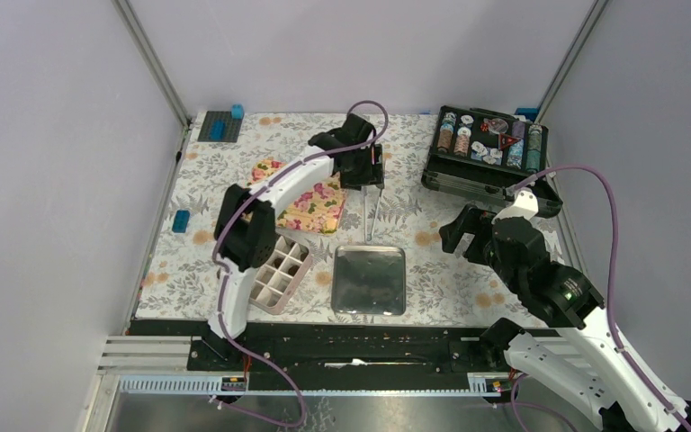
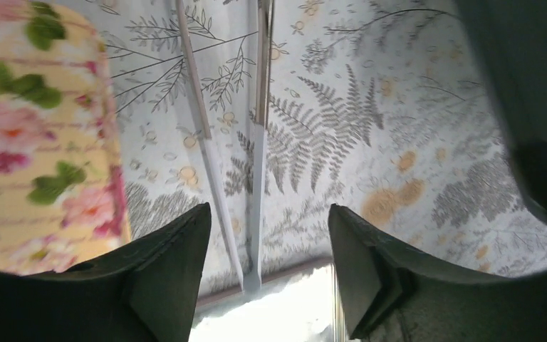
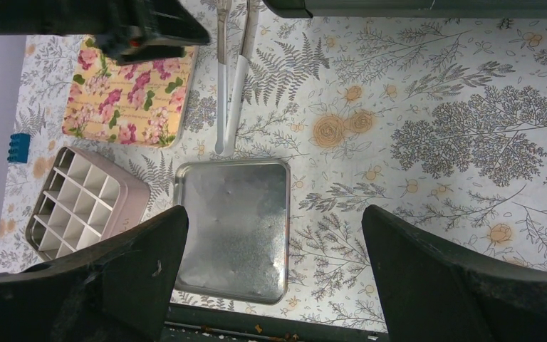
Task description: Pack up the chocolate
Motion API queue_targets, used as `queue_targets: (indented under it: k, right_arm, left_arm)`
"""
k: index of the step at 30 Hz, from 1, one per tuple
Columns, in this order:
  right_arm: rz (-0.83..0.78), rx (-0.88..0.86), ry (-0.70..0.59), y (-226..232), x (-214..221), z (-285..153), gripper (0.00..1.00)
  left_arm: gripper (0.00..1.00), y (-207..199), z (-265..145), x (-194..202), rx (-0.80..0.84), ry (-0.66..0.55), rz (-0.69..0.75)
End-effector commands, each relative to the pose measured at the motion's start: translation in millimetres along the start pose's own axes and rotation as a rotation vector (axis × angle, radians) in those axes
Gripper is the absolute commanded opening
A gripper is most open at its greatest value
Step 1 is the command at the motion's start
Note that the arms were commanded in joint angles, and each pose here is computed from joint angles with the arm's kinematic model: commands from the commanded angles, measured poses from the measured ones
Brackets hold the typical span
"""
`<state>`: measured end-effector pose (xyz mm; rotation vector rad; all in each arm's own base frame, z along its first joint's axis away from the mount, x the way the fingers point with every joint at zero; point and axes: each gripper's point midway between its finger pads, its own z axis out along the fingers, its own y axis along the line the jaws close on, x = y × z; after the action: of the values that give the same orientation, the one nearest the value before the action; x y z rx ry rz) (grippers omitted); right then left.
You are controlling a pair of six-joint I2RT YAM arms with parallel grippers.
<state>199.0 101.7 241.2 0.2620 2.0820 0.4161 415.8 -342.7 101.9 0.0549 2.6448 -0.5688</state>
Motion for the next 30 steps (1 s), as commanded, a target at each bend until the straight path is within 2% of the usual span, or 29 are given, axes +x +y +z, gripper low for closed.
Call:
queue_targets:
  k: [1,5,9,12,15,18,22,30]
  right_arm:
    - [0.025,0.009,-0.047,2,-15,-3,0.99]
    - [0.021,-0.012,-0.017,8,-7,5,0.99]
    - [0.023,-0.045,0.012,18,1,14,0.99]
    - [0.026,-0.073,0.029,27,3,21,0.99]
    - [0.045,-0.116,0.043,41,4,29,0.99]
    - [0.072,-0.157,0.073,55,11,40,0.99]
    - [0.064,-0.146,0.168,57,45,59,0.99]
    - [-0.026,0.072,0.357,5,128,85,0.99]
  left_arm:
    - [0.69,-30,-128,-47,0.074,-0.264,0.077]
    - [0.79,-9,-186,-45,0.01,-0.374,0.11]
    - [0.9,38,-214,-34,-0.121,-0.424,0.104]
    - [0.91,93,-216,-28,-0.176,-0.387,-0.006]
    - [0.9,140,-212,-15,-0.164,-0.318,-0.163]
    - [0.9,154,-204,3,-0.13,-0.278,-0.221]
    - [0.9,162,-198,21,-0.138,-0.247,-0.235]
    - [0.9,175,-202,44,-0.144,-0.218,-0.254]
